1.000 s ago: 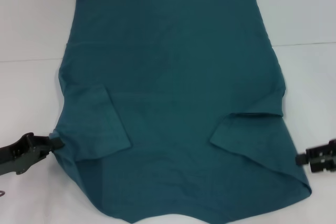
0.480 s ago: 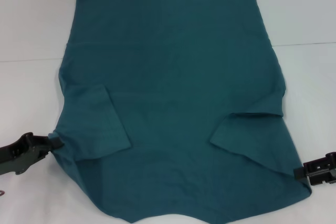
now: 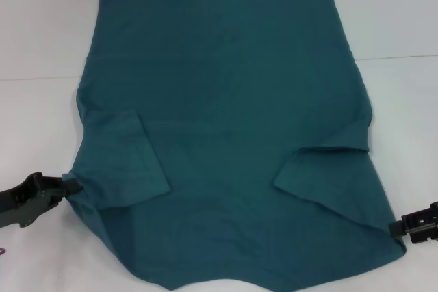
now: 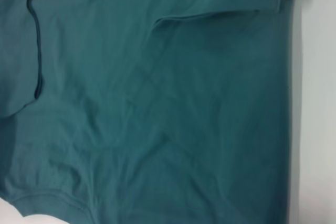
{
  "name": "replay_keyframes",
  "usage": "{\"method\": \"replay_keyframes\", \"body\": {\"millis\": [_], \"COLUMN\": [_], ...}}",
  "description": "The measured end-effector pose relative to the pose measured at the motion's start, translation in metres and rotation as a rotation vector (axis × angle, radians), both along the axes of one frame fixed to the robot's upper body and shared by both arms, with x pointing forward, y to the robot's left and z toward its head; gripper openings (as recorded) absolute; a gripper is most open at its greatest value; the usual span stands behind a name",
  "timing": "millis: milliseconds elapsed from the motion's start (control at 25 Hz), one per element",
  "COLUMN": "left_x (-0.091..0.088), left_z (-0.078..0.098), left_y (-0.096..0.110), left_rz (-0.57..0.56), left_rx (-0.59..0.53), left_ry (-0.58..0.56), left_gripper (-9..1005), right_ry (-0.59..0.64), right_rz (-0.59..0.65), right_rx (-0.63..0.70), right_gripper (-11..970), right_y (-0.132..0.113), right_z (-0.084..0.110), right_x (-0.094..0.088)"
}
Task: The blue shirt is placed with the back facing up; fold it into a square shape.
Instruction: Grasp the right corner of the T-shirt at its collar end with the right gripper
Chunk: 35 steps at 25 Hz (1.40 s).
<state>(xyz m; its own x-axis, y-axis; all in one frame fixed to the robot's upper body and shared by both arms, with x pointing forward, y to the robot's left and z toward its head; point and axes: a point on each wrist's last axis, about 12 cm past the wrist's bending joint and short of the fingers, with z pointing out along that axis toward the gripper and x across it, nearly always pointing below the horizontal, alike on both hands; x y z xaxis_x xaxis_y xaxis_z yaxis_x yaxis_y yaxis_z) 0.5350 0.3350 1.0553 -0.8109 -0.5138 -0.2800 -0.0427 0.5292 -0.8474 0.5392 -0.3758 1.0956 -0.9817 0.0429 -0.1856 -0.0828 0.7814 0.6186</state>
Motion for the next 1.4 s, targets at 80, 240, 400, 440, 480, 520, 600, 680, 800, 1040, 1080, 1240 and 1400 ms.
{"method": "replay_keyframes", "body": {"millis": [80, 240, 400, 440, 480, 520, 600, 680, 800, 1040, 1080, 1240, 1400], "left_x": [0.0, 0.0, 0.0, 0.0, 0.0, 0.0, 0.0, -0.001, -0.001, 0.0, 0.0, 0.0, 0.0], "left_z": [0.0, 0.0, 0.0, 0.0, 0.0, 0.0, 0.0, 0.0, 0.0, 0.0, 0.0, 0.0, 0.0], "left_y": [0.0, 0.0, 0.0, 0.0, 0.0, 0.001, 0.001, 0.001, 0.001, 0.001, 0.001, 0.001, 0.001], "left_rz": [0.001, 0.004, 0.004, 0.004, 0.005, 0.006, 0.008, 0.009, 0.01, 0.011, 0.011, 0.011, 0.013], "left_rx": [-0.001, -0.003, -0.004, -0.004, -0.005, -0.005, -0.006, -0.006, -0.006, -0.007, -0.007, -0.007, -0.007], "left_ry": [-0.001, -0.002, -0.003, -0.003, -0.003, -0.003, -0.002, -0.002, -0.002, -0.002, -0.002, -0.002, -0.002], "left_gripper": [17, 17, 17, 17, 17, 17, 17, 17, 17, 17, 17, 16, 16], "right_ry": [0.0, 0.0, 0.001, 0.0, -0.001, -0.002, -0.003, -0.004, -0.005, 0.002, 0.005, 0.009, 0.0], "right_rz": [0.001, 0.008, 0.017, 0.017, 0.017, 0.017, 0.018, 0.019, 0.022, 0.045, 0.049, 0.067, 0.073], "right_rx": [-0.003, -0.021, -0.038, -0.041, -0.043, -0.043, -0.043, -0.043, -0.042, -0.049, -0.054, -0.069, -0.059], "right_gripper": [665, 665, 665, 665, 665, 665, 665, 665, 665, 665, 665, 664, 664], "right_y": [0.0, 0.0, 0.002, 0.003, 0.003, 0.004, 0.005, 0.006, 0.008, 0.015, 0.016, 0.022, 0.028], "right_z": [0.0, 0.0, -0.002, -0.002, -0.003, -0.003, -0.004, -0.004, -0.004, -0.007, -0.007, -0.008, -0.008], "right_x": [0.0, 0.002, 0.003, 0.003, 0.004, 0.004, 0.004, 0.005, 0.005, 0.007, 0.007, 0.01, 0.013]}}
